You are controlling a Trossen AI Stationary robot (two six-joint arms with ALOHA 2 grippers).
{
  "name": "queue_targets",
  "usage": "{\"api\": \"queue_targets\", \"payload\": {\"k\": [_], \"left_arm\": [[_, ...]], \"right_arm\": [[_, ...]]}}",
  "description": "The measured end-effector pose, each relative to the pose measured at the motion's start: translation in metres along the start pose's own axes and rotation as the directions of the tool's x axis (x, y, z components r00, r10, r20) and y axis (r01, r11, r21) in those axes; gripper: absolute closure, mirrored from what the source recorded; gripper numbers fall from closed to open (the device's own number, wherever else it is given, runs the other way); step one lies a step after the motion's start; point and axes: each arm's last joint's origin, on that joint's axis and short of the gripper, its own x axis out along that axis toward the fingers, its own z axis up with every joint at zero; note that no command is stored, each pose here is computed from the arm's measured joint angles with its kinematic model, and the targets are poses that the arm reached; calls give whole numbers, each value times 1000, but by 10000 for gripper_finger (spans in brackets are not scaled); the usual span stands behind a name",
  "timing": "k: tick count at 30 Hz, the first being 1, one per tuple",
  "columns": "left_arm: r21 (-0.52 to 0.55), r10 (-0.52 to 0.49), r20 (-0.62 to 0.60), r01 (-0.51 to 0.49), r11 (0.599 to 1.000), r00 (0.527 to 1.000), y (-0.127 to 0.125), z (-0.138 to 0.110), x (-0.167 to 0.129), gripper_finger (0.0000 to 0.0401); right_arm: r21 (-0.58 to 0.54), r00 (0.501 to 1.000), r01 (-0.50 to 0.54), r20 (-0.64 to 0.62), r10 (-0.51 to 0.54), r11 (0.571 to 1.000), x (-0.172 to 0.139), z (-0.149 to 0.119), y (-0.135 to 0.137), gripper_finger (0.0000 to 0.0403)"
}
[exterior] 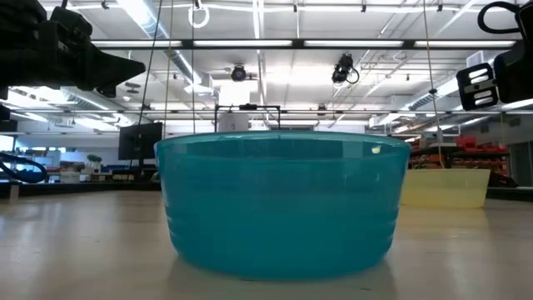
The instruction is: Nest bowls inside each other
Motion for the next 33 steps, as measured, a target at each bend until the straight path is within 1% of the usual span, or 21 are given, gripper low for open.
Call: {"api": "queue_targets", "payload": {"k": [4,13,23,33], "left_arm": [[0,0,0,0,1000,1000,0,0,0,378],[0,0,-1,0,1000,1000,0,0,0,365],[0,0,-1,0,1000,1000,0,0,0,378],[1,0,0,0,1000,1000,0,0,0,363]], "right_arm": [[0,1000,0,0,0,1000,0,0,0,309],[-2,1000,0,-1,0,1000,0,0,0,309],[0,1000,0,-1,0,1000,0,0,0,309],[-3,1000,0,-1,0,1000,0,0,0,309]]}}
